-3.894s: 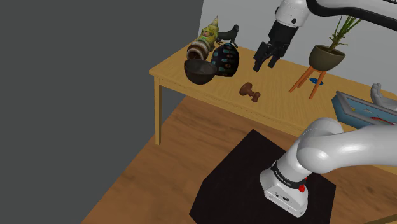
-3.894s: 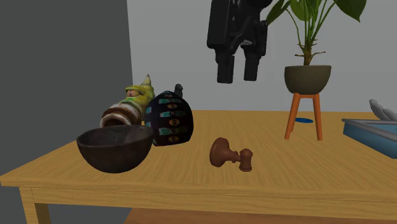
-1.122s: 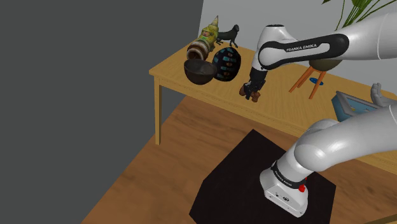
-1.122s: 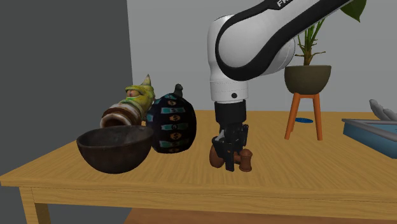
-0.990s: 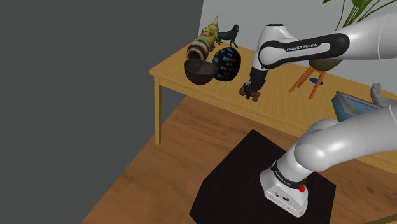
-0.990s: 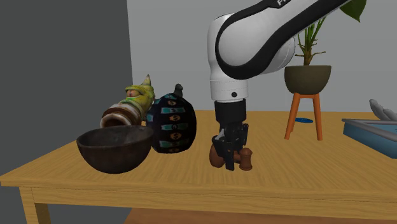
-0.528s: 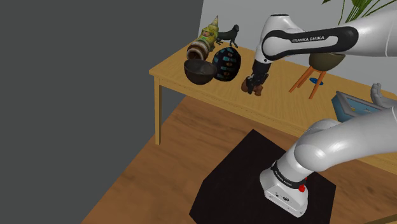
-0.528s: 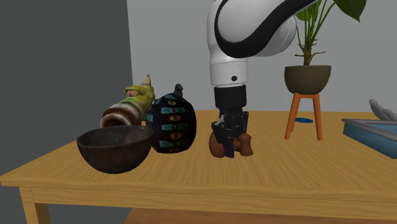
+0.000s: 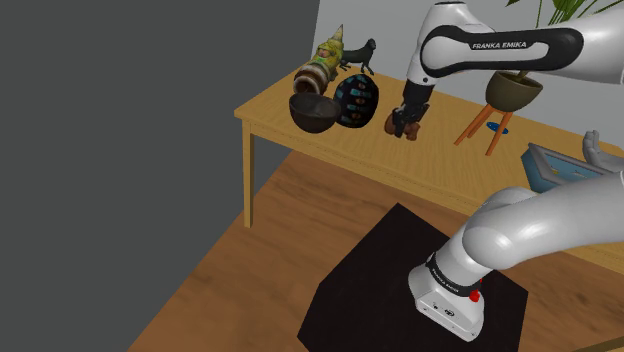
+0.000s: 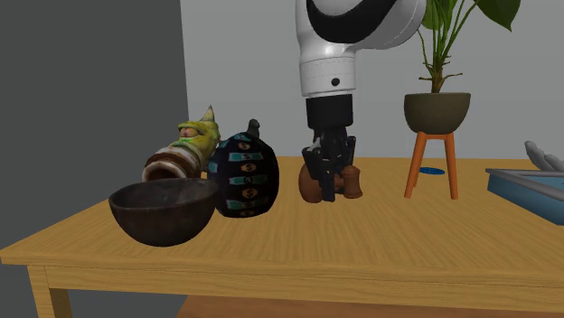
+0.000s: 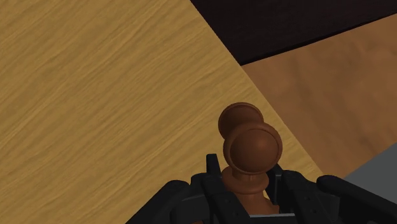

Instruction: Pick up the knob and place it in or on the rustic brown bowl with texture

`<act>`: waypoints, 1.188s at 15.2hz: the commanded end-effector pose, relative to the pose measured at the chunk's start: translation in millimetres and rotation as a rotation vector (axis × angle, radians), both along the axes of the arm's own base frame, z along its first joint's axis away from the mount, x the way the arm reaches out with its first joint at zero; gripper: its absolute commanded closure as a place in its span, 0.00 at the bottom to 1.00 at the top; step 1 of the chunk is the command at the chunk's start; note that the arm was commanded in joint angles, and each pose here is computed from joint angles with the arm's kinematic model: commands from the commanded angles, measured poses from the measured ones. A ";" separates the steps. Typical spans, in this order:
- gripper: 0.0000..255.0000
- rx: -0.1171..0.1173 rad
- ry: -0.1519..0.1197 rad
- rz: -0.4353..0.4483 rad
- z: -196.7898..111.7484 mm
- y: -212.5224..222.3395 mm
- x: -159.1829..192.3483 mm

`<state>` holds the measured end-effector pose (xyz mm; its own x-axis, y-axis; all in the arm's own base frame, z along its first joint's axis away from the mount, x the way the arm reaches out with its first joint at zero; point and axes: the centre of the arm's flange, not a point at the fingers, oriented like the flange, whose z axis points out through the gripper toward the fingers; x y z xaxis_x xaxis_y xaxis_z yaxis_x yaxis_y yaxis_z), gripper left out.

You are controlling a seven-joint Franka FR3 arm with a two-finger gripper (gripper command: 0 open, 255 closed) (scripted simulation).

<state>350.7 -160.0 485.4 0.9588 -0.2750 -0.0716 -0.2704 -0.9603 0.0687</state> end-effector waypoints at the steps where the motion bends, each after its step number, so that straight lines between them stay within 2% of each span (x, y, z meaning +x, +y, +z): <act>1: 1.00 0.000 0.000 0.000 11.2 -0.9 1.0; 17: 1.00 0.000 0.000 0.000 91.4 -0.9 0.9; 18: 1.00 0.000 0.000 0.000 90.9 4.0 13.2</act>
